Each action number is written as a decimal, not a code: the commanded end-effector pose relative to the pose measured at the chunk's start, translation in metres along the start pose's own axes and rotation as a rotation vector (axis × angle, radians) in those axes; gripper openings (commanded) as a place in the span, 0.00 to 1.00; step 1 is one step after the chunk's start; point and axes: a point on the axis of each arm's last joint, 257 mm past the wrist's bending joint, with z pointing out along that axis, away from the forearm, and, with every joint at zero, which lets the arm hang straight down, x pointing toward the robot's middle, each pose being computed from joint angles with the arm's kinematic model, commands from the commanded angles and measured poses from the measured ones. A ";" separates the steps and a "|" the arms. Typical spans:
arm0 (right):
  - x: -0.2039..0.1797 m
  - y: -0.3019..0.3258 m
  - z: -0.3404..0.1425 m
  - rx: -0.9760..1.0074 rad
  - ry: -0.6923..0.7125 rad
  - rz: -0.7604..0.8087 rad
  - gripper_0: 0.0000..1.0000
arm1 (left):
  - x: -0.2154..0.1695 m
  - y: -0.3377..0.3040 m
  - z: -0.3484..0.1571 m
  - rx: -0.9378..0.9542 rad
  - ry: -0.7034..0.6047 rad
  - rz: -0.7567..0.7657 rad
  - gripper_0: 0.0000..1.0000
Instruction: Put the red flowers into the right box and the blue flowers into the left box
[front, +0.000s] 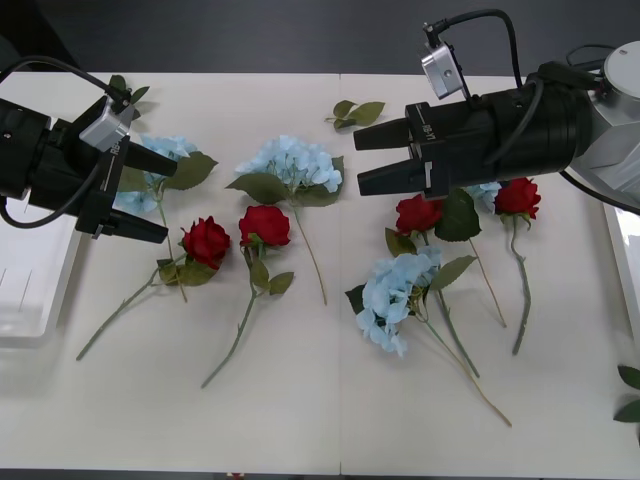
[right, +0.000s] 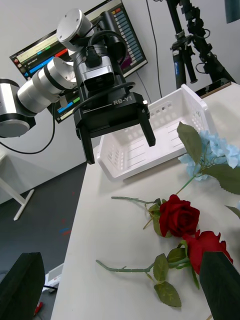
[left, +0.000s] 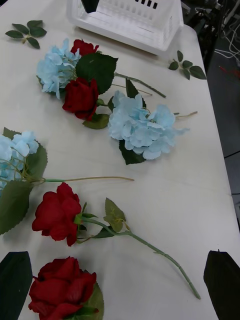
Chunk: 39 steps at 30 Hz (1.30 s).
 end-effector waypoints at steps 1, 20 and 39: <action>0.029 0.005 0.008 -0.013 0.019 0.052 0.90 | -0.009 0.015 -0.015 -0.048 0.019 0.051 1.00; 0.027 0.002 -0.053 0.166 0.409 0.690 0.91 | 0.022 0.066 -0.015 -0.334 0.183 -0.345 1.00; 0.118 -0.081 -0.252 1.069 0.704 0.957 0.90 | 0.079 0.096 0.000 -0.643 0.229 -0.958 1.00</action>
